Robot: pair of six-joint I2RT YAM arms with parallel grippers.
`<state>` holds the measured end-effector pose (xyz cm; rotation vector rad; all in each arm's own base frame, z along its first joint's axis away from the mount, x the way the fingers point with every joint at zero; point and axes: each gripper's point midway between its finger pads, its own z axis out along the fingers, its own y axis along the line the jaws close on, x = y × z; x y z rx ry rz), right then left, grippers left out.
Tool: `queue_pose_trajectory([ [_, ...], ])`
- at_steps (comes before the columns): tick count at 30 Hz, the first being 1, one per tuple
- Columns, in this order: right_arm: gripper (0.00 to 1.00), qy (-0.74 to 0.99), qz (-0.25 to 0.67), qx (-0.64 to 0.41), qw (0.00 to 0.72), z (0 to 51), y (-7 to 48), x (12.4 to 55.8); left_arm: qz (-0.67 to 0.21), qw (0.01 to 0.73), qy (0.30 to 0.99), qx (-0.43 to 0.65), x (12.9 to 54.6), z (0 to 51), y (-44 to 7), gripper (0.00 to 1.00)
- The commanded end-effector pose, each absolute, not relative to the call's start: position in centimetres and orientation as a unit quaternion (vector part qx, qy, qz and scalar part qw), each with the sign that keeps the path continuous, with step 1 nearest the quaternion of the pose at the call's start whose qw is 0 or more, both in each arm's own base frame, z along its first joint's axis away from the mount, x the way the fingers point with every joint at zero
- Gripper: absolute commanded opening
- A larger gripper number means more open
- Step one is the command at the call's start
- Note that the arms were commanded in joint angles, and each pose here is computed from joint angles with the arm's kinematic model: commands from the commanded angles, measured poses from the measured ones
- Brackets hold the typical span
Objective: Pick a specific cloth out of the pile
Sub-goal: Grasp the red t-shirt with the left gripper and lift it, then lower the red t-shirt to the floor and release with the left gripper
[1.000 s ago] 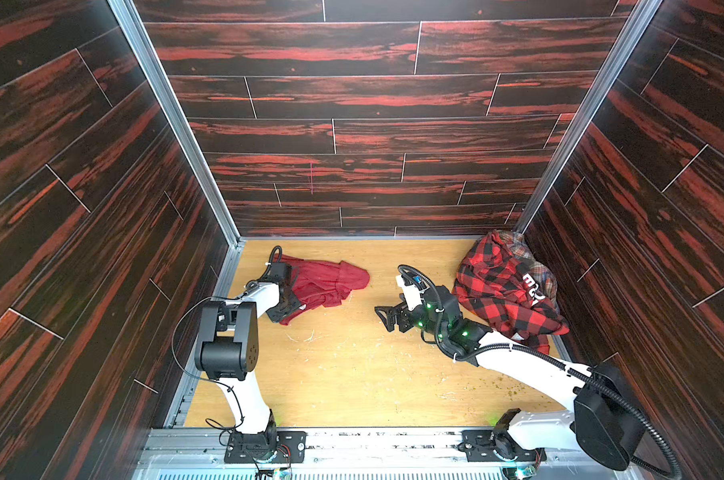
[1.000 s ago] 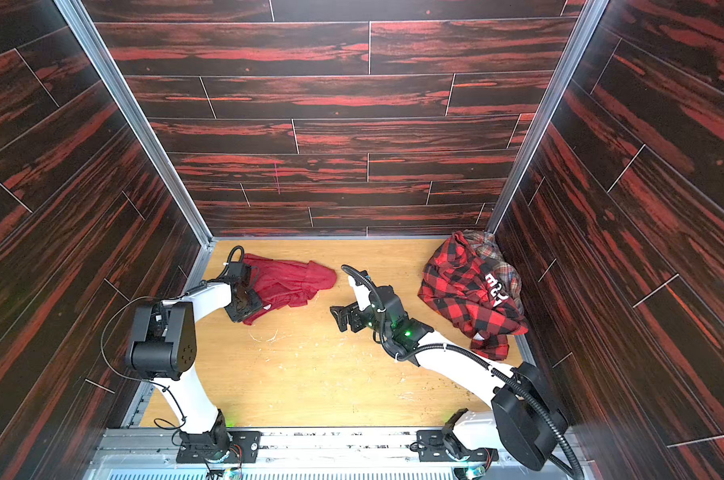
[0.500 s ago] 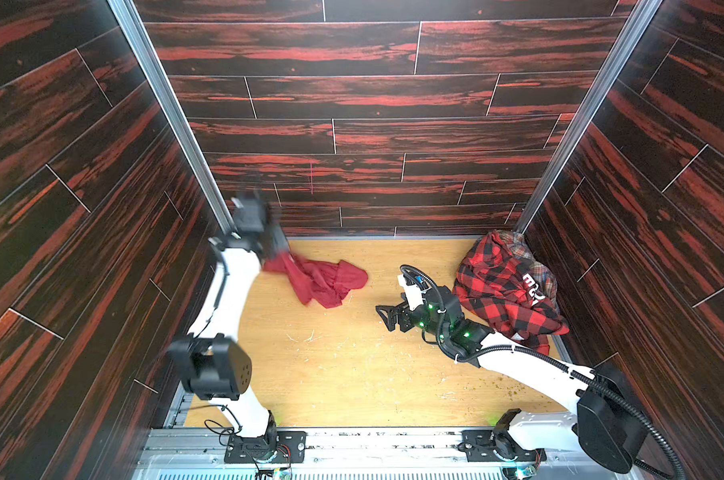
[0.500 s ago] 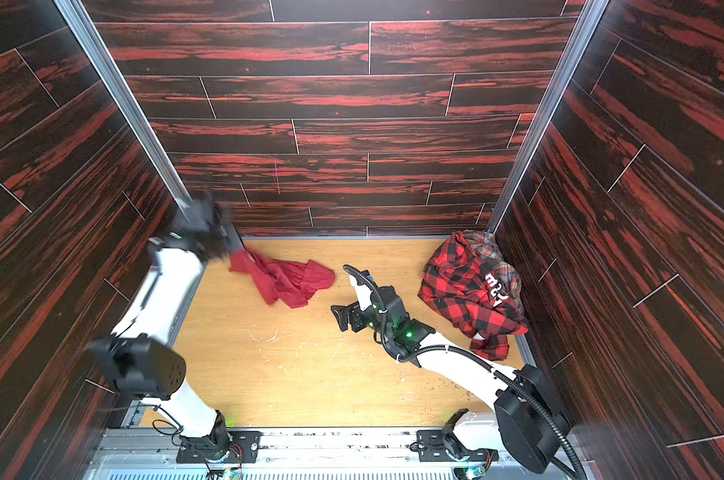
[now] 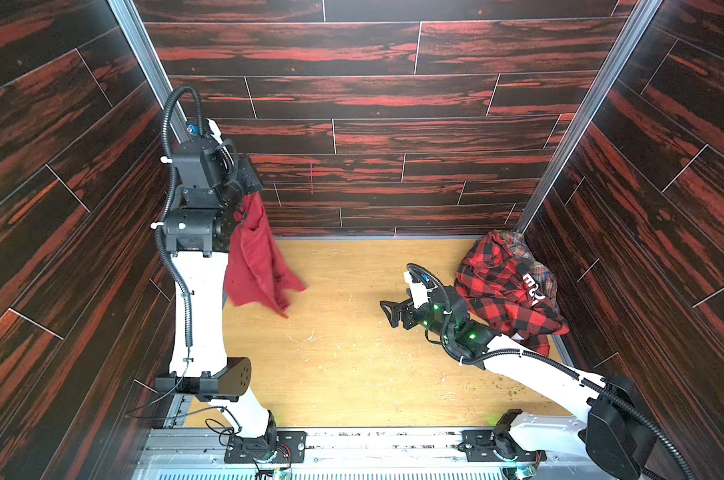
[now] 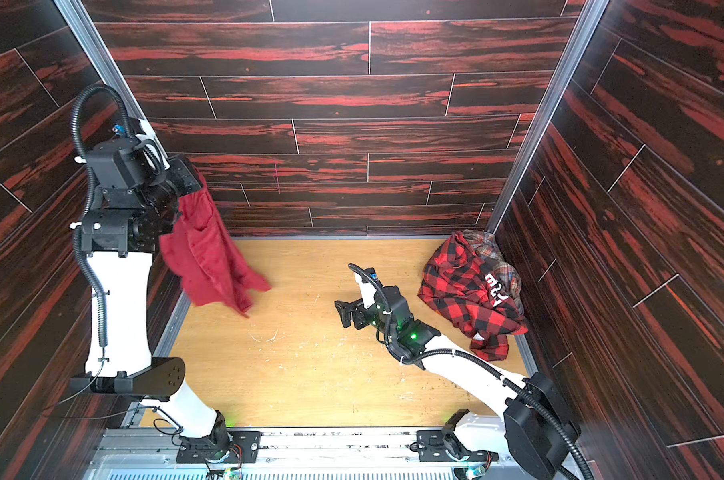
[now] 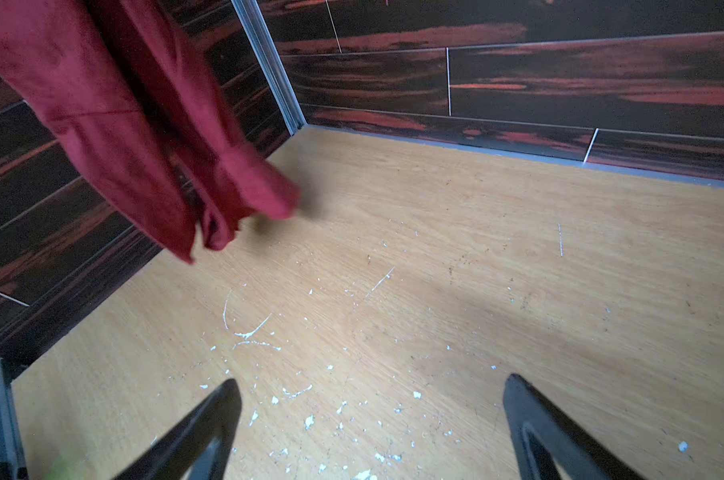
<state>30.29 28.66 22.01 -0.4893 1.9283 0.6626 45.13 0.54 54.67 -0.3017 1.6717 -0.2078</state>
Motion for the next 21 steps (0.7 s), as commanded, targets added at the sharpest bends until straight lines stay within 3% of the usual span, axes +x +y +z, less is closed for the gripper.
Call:
queue_pose_trajectory([
  [1, 0.99, 0.797, 0.274, -0.197, 0.502, 22.3, 28.2, 29.9, -0.124, 0.672, 0.719, -0.129, 46.0, 55.8, -0.1, 0.00],
  [13, 0.99, 0.802, 0.270, -0.199, 0.495, 21.3, 28.4, 30.2, -0.187, 0.618, 0.756, -0.108, 46.5, 50.6, -3.6, 0.00],
  [17, 0.99, 0.804, 0.275, -0.202, 0.488, 20.8, 28.8, 30.2, -0.112, 0.622, 0.762, -0.139, 45.5, 48.3, -0.8, 0.00],
  [21, 0.99, 0.804, 0.279, -0.202, 0.485, 20.6, 29.0, 30.1, -0.002, 0.557, 0.809, -0.188, 43.8, 41.9, 3.6, 0.00],
])
